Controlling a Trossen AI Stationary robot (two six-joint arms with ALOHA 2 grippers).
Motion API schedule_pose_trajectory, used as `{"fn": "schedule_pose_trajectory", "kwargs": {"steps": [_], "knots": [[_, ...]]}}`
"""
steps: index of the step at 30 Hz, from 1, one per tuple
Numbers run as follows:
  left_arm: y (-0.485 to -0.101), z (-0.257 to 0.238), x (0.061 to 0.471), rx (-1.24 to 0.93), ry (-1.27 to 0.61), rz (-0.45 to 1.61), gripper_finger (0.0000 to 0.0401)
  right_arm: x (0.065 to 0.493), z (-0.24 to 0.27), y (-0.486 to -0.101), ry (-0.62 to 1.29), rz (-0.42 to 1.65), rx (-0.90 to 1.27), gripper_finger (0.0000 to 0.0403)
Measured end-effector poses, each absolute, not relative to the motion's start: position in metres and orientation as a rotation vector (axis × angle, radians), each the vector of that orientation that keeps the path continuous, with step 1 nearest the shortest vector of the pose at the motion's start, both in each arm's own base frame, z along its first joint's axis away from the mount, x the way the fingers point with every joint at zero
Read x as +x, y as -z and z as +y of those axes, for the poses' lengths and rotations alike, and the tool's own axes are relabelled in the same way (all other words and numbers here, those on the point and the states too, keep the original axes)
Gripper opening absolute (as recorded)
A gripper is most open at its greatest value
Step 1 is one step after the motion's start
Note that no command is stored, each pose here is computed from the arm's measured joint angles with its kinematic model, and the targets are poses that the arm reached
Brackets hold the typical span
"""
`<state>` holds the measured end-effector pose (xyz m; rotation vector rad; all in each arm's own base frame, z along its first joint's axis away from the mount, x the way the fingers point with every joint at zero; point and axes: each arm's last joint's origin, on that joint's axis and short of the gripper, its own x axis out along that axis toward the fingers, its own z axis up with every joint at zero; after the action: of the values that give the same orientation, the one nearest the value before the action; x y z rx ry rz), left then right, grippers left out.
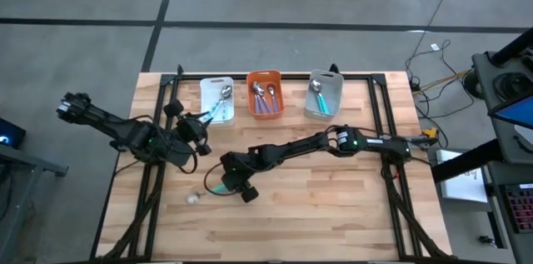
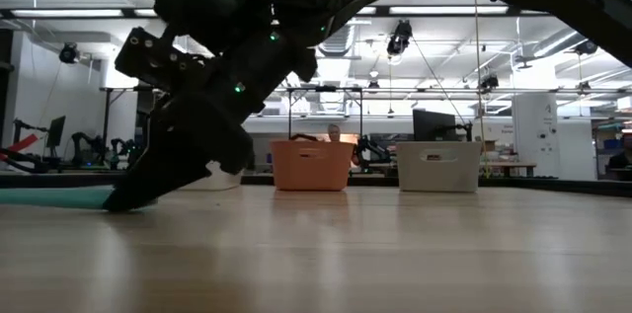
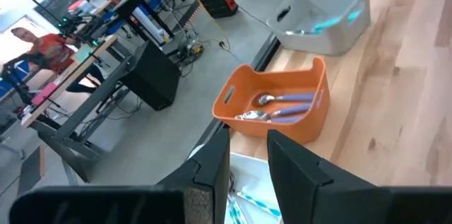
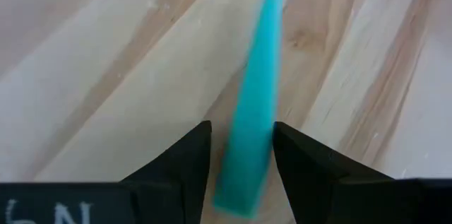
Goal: Sort silverware by color (type)
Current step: Put the green spoon into the gray bin
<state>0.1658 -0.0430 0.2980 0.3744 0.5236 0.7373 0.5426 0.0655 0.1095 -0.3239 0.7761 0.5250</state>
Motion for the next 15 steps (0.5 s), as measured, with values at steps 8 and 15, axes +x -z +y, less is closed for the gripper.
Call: {"fn": "schedule_pose_trajectory", "kwargs": {"steps": [8,15], "knots": [[-0.297,-0.044,0.167,0.383,-0.735,0.531,0.0078,0.544,0.044,-0.104,-0.518,0.799,-0.217,0.0128],[-0.296,-0.044,0.167,0.39,-0.734,0.534,0.0078,0.545,0.039,-0.108,-0.516,0.795,-0.226,0.0071]]}}
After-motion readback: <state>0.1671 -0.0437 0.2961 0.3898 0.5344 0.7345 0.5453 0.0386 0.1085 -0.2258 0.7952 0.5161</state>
